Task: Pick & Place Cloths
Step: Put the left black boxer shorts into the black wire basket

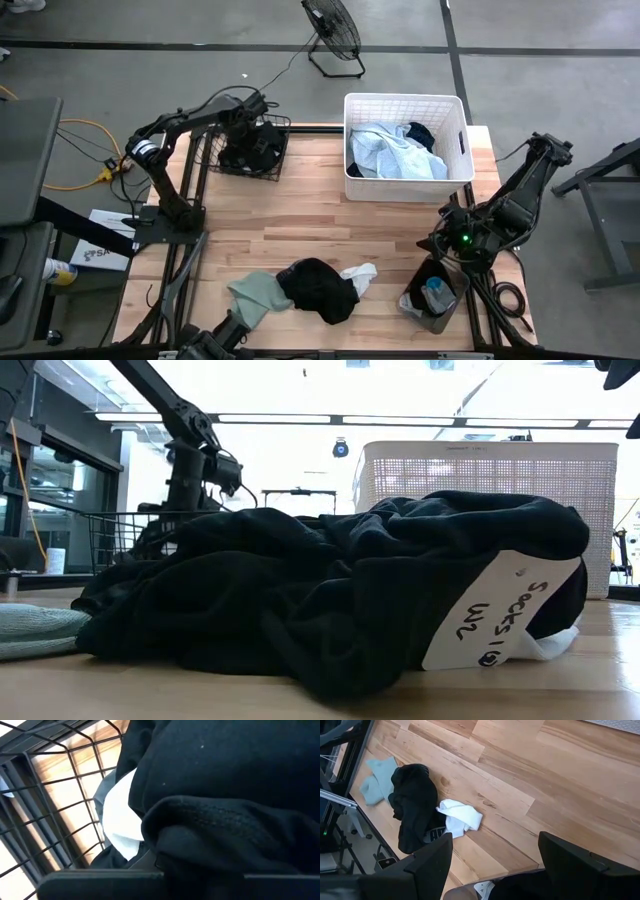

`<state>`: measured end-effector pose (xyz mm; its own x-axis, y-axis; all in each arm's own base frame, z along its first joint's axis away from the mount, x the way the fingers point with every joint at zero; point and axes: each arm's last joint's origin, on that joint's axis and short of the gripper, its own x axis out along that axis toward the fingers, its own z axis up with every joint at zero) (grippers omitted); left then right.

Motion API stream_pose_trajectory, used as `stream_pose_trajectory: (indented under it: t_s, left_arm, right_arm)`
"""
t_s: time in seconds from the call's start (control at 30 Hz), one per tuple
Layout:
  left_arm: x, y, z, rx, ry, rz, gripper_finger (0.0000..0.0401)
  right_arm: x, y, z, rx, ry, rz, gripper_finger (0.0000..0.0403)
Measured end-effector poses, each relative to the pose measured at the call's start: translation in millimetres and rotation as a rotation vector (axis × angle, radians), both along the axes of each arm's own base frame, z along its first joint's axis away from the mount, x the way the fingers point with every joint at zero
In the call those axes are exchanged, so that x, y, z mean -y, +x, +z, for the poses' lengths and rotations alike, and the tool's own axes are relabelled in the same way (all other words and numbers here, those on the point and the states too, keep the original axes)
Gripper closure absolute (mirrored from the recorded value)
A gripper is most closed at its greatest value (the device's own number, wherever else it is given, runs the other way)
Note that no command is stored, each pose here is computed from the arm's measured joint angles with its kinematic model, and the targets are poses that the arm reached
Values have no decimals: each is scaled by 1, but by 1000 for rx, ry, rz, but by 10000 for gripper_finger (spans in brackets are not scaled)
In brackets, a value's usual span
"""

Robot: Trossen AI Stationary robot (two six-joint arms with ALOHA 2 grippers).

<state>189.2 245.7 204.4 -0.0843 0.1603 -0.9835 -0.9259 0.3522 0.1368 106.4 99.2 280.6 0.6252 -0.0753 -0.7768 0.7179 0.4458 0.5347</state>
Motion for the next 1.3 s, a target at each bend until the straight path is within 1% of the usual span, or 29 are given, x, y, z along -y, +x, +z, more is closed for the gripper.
stream_pose_trajectory:
  t_s: [0.2, 0.3, 0.43, 0.67, 0.77, 0.83, 1.0, 1.07, 1.2, 1.3]
  left_arm:
    - [-1, -3, -6, 4, 7, 13, 393]
    - [-1, -4, -4, -2, 4, 15, 379]
    - [0, -5, 6, -36, 5, -4, 328]
    - [4, -9, 46, -42, 20, -39, 224]
    - [7, -11, 61, -53, 23, -48, 195]
    - [8, -12, 68, -49, 31, -52, 183]
    - [9, -13, 79, -38, 30, -53, 170]
    - [11, -13, 85, -24, 12, -55, 170]
    - [10, -12, 104, 13, 33, -63, 170]
    - [9, -9, 119, 75, 48, -73, 178]
  right_arm:
    - [0, 0, 0, 5, 5, 0, 117]
    - [-1, 1, 1, 10, 11, 0, 117]
    - [-1, 1, 1, 11, 13, 0, 117]
    - [-1, 1, 1, 12, 14, 0, 117]
    - [-1, 1, 1, 12, 13, 0, 117]
    - [-1, 1, 1, 12, 13, 0, 117]
    - [-1, 1, 1, 12, 13, 1, 117]
    - [-1, 1, 1, 12, 12, 1, 117]
    - [-1, 1, 1, 12, 12, 1, 117]
    - [-1, 1, 1, 12, 12, 1, 117]
